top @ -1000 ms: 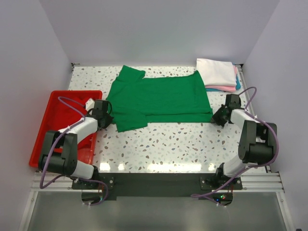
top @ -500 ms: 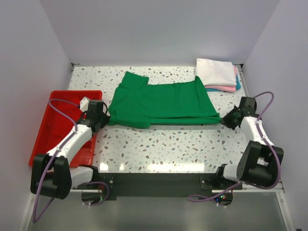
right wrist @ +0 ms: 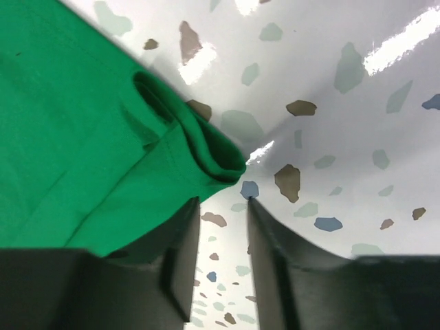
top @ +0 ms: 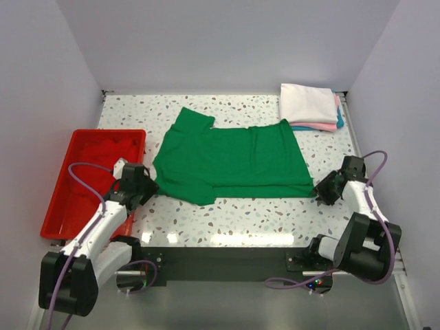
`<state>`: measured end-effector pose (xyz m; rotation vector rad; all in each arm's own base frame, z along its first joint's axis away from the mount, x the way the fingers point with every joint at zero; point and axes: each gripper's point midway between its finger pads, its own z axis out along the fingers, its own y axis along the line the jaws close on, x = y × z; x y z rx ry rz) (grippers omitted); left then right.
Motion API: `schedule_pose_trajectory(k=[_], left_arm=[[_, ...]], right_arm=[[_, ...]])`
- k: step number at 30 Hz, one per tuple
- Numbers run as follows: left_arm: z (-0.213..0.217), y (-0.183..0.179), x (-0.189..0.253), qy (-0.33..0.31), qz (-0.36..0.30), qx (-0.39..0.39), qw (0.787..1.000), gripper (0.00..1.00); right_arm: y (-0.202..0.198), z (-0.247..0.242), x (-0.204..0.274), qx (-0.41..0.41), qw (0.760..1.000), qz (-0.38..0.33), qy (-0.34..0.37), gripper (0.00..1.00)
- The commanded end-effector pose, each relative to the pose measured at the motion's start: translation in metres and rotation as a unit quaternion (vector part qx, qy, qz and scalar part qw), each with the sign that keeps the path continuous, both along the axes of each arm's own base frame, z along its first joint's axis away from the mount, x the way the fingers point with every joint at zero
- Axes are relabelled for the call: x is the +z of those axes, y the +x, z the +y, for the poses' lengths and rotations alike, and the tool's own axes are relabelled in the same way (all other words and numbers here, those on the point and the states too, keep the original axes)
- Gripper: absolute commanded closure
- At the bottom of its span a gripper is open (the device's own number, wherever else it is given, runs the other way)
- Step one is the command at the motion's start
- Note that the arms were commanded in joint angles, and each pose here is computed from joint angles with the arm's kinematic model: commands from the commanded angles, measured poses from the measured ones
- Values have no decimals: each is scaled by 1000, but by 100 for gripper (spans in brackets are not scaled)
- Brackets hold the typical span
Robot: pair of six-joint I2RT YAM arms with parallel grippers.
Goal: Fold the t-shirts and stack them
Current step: Fold the tshirt
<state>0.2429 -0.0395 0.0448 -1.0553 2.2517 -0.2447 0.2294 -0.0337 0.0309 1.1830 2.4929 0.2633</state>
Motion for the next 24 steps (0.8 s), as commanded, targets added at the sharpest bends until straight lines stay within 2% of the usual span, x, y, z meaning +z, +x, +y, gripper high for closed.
schedule_pose_trajectory(k=[1,6,10,16,18,19,24], left_arm=[[-10,8,23,-6,-47,-44,998,47],[-14,-6,27,-3,-61,-68,996,44],[-23,-18,17,-11,-57,-82,995,54],[-59,-29,-3,-18,-41,-129,991,61],[-69,-28,-6,-12,-39,-133,990,61],[-80,-32,-7,-11,-37,-152,988,61],[-91,-32,-13,10,-26,-157,987,53]], right_arm=[[9,-3,19,25,999,-39,-17,60],[15,-4,49,38,994,-94,-41,50],[17,7,69,64,989,-123,-56,50],[23,43,96,124,977,-162,-68,51],[27,60,102,142,972,-175,-65,52],[26,82,102,180,966,-178,-60,52],[28,119,96,220,956,-182,-65,52]])
